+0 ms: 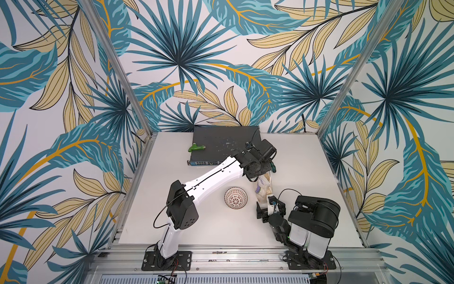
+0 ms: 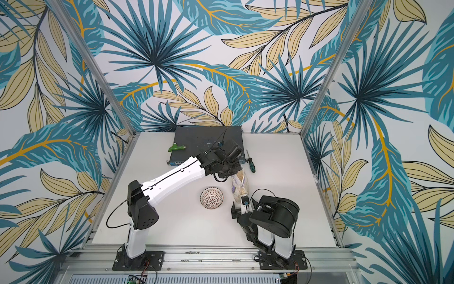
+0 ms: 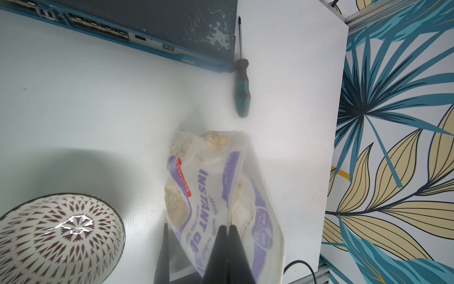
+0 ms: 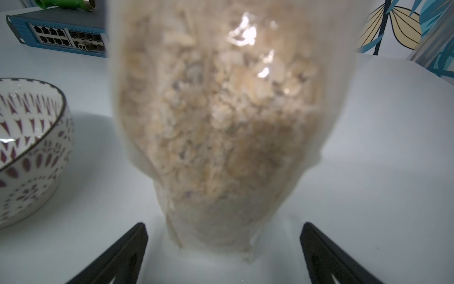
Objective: Pour the oats into the breakfast bowl
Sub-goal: Pick up the oats bag from the center of the board.
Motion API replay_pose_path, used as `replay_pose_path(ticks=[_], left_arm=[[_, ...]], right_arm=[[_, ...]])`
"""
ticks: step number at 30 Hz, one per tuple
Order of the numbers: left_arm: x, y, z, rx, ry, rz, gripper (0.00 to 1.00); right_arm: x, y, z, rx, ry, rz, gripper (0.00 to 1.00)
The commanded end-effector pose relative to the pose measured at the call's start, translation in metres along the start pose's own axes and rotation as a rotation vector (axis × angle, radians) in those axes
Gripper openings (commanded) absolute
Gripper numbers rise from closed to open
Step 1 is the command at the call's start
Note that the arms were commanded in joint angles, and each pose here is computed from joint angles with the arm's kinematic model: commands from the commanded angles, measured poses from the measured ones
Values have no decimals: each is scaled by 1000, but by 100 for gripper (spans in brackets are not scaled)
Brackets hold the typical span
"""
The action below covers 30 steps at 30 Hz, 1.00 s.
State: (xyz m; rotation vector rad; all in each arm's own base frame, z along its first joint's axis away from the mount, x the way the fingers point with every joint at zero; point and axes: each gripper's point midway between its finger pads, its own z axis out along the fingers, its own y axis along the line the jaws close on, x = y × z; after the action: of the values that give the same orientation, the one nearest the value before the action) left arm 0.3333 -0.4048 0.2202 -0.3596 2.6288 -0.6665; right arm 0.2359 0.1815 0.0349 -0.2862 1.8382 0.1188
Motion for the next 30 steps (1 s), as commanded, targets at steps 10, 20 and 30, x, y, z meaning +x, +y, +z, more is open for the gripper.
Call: replay_pose_path(ticks=[10, 20, 30], left_arm=[[8, -8, -8, 30, 36, -10, 0], [17, -1, -4, 9, 70, -21, 0], [20, 5, -4, -12, 77, -17, 0]], right_arm=[[-21, 3, 12, -36, -102, 40, 100], [-26, -1, 25, -9, -137, 80, 100], [-38, -9, 40, 29, -173, 106, 100]])
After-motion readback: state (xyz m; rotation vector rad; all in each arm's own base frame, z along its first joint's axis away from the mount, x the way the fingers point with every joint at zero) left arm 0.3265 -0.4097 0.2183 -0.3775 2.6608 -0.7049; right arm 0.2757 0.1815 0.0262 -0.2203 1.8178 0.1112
